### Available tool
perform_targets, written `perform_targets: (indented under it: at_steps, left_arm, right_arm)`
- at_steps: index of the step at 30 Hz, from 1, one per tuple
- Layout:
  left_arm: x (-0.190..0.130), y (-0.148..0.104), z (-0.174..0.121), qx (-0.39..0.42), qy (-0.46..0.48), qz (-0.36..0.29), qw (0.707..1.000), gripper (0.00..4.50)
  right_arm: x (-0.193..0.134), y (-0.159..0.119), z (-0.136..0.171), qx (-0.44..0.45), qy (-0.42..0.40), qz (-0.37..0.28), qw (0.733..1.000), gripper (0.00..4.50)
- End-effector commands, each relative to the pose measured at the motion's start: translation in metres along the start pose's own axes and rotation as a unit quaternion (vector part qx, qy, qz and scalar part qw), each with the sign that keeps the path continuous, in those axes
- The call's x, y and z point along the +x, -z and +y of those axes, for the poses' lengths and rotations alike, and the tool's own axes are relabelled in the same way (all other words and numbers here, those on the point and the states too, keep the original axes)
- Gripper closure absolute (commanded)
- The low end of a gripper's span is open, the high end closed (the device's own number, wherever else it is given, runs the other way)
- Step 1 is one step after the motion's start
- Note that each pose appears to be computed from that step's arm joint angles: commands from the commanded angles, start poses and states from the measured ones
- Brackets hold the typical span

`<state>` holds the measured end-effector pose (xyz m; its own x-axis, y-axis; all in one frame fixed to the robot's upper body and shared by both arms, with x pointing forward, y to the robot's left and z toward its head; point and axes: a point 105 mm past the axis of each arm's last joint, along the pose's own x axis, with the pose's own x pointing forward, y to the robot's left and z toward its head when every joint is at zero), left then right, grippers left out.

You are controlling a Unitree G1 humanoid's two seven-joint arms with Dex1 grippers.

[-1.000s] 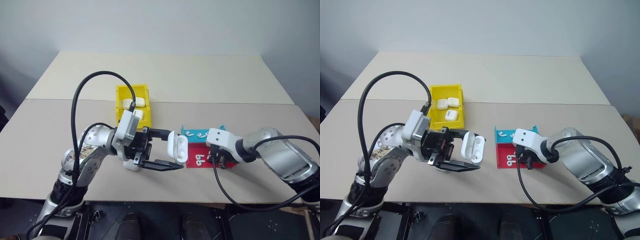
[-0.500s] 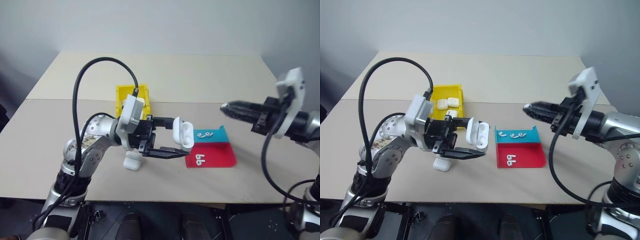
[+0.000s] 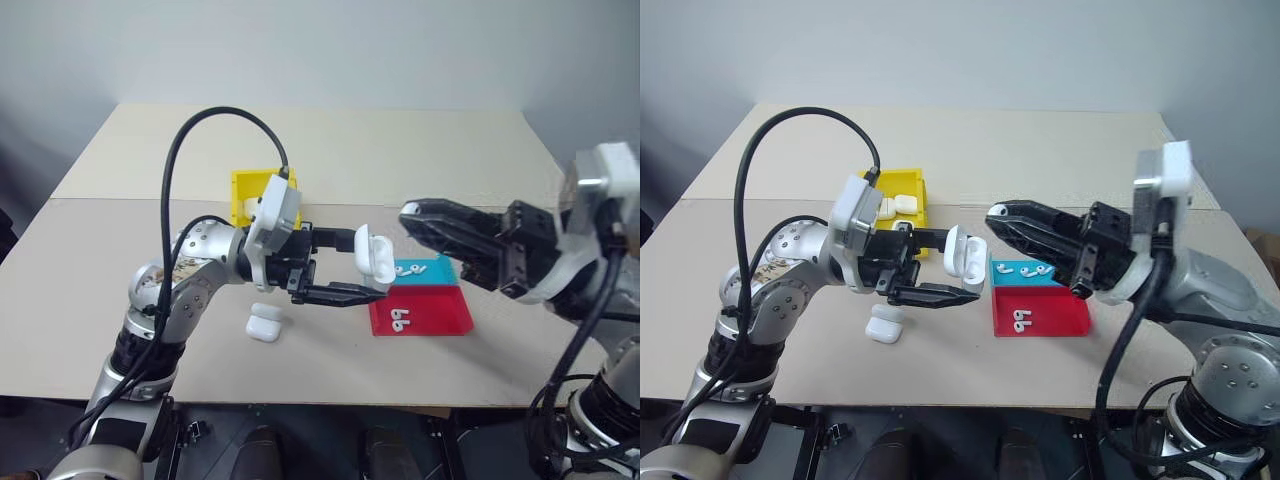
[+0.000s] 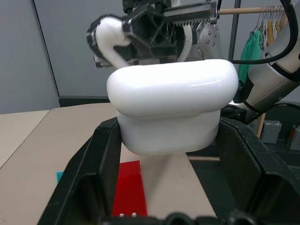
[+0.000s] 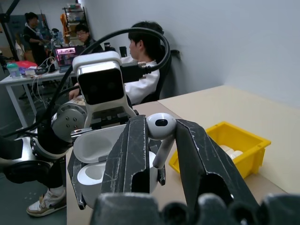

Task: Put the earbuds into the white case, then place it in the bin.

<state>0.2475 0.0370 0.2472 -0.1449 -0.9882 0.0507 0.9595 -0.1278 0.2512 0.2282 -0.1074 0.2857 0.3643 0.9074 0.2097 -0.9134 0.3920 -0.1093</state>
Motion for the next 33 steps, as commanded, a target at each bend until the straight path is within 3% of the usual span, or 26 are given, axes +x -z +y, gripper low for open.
perform_targets:
  at_steps: [1,14,33]
  left_arm:
    - [0.001,-0.009,0.001,0.020,0.003,-0.008,1.000,1.73]
    - [0.002,-0.009,0.001,0.030,0.012,-0.001,0.999,1.73]
    - [0.001,-0.013,0.005,0.039,0.004,-0.020,0.999,1.73]
  right_arm:
    - [0.007,-0.001,0.010,-0.016,-0.013,0.000,1.000,3.86]
    - [0.014,-0.002,0.014,-0.019,-0.025,-0.012,0.999,3.86]
    - [0.015,0.022,0.006,-0.060,-0.005,0.032,0.998,3.86]
